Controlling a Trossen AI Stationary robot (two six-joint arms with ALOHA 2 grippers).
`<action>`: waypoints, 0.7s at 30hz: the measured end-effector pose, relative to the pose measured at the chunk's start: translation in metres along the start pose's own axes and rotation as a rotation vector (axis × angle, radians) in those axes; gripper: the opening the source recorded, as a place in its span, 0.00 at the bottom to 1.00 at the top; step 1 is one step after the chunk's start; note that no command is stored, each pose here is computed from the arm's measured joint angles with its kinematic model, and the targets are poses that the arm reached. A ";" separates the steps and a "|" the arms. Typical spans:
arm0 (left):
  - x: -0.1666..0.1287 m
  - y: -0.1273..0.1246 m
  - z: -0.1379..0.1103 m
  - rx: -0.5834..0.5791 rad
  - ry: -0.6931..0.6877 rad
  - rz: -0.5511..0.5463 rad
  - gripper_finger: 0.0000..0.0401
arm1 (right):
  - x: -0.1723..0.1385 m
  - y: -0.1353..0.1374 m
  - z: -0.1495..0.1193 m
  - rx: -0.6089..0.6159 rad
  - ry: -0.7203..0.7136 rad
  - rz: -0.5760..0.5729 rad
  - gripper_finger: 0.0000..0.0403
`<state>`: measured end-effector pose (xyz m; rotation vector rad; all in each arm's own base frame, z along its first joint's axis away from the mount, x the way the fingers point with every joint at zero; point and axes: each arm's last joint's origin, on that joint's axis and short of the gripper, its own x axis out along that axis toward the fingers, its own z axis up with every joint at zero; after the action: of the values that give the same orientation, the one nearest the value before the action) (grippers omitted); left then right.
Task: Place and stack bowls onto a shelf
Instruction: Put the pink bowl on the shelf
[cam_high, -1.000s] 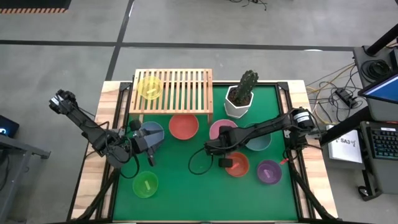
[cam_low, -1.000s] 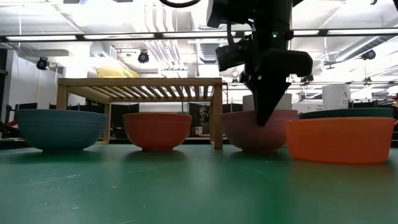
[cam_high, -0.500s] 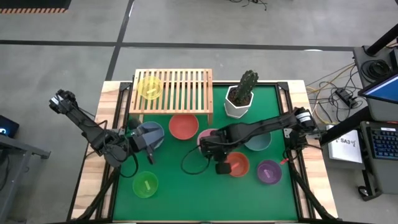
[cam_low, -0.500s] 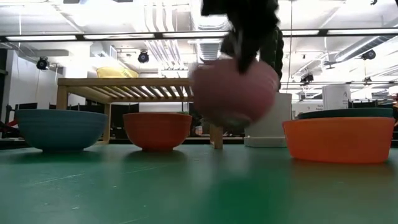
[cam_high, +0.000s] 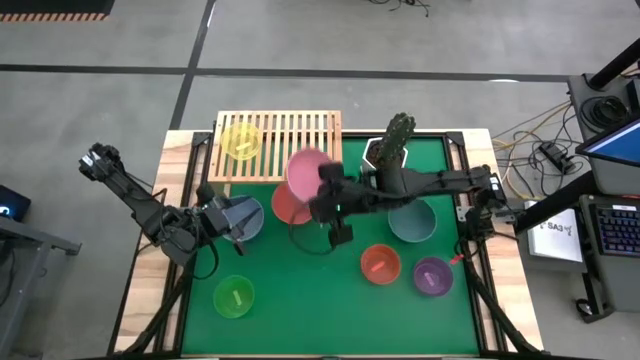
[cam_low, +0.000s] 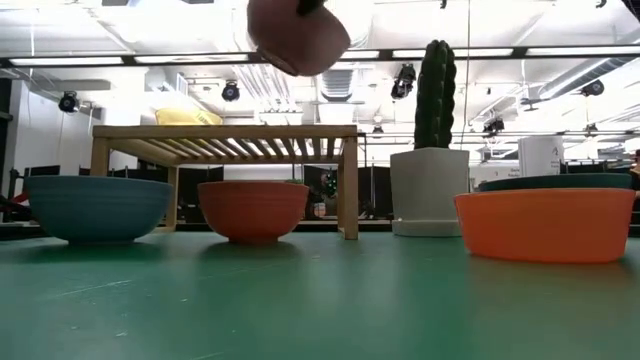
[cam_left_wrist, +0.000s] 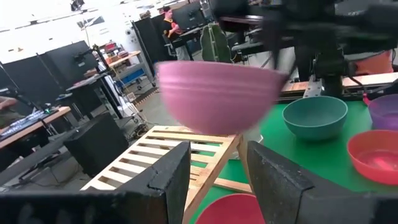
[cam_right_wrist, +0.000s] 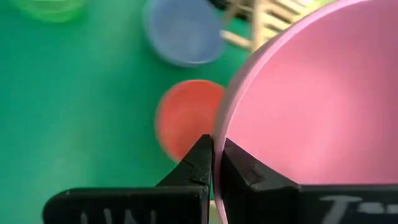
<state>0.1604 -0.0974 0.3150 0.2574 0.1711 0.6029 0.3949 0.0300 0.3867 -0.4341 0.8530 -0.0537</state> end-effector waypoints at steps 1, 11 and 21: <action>0.000 0.000 0.000 -0.003 0.000 0.000 0.35 | 0.002 -0.010 -0.001 0.008 -0.005 -0.020 0.02; 0.000 0.001 0.000 -0.005 -0.001 0.000 0.35 | 0.030 -0.093 -0.025 0.129 -0.088 -0.029 0.02; 0.000 0.001 -0.001 0.003 0.002 0.000 0.35 | 0.075 -0.114 -0.045 0.156 -0.009 -0.005 0.02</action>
<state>0.1596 -0.0968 0.3143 0.2602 0.1740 0.6029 0.4254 -0.1063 0.3518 -0.2900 0.8322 -0.1220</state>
